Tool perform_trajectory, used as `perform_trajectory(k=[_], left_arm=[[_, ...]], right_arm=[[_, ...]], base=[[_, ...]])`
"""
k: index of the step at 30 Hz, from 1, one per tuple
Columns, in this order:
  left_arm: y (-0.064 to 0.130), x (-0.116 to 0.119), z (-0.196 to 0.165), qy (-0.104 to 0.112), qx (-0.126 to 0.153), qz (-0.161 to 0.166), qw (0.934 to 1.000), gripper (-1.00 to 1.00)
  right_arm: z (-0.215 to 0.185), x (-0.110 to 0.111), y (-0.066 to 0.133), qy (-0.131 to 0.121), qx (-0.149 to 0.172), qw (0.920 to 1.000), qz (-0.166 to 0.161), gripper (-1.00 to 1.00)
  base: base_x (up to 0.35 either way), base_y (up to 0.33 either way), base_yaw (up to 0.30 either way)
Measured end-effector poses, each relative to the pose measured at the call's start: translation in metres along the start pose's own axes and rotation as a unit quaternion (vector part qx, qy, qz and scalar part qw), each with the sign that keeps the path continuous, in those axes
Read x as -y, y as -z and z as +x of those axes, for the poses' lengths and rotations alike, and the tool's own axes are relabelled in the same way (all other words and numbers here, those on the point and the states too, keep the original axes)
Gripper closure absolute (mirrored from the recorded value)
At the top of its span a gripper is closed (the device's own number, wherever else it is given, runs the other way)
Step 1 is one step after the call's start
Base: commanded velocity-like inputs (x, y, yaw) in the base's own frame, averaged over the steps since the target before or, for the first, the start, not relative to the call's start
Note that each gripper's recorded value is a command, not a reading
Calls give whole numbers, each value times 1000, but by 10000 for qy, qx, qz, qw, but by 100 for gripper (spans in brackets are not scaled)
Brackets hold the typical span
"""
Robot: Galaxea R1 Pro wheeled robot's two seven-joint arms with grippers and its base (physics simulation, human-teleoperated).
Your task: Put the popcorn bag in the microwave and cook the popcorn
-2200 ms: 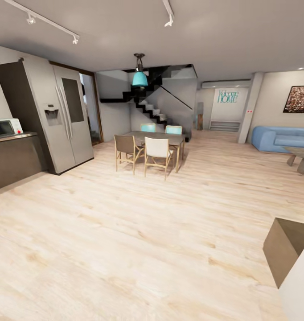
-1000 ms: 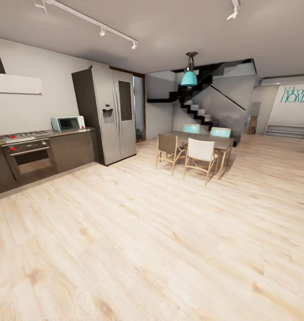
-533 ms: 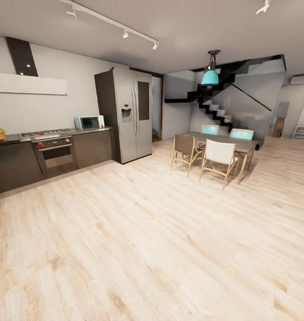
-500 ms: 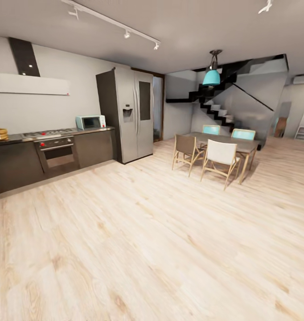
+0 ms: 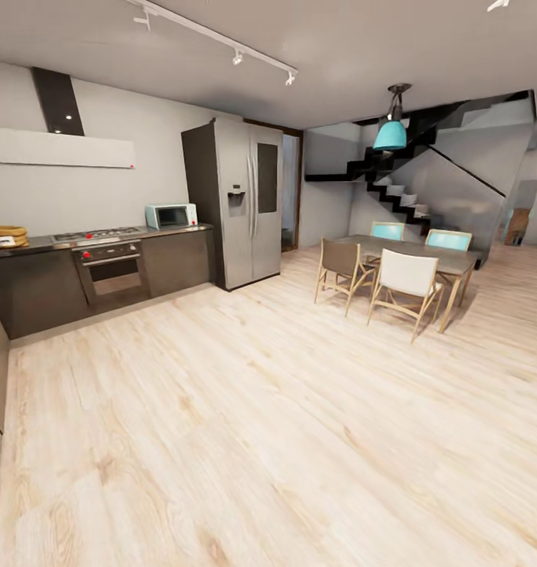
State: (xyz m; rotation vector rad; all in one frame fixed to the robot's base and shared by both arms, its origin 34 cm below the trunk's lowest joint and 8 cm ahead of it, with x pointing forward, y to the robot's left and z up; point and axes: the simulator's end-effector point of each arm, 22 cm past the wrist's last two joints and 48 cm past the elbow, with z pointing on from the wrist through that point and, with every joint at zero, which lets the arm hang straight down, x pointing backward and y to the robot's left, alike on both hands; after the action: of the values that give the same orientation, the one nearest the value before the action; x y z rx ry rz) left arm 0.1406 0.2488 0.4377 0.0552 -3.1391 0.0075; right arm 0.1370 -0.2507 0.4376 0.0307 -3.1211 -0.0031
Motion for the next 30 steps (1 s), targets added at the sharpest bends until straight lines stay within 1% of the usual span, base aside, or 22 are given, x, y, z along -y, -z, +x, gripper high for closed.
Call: perform_trajectory(k=[14,20,30], left_arm=[[0,0,0,0,-2,3,10000,-100],[0,0,0,0,-2,3,10000,-100],[0,0,0,-2,-2,2,10000,-100]], right_arm=[[0,0,0,1,0,10000,-5,-100],[-6,0,0,-4,125,9999,-6,-100],[-6,-1,0,-10,136,9999,-10,-100]], base=[[321,0,0],[321,0,0],[322,0,0]])
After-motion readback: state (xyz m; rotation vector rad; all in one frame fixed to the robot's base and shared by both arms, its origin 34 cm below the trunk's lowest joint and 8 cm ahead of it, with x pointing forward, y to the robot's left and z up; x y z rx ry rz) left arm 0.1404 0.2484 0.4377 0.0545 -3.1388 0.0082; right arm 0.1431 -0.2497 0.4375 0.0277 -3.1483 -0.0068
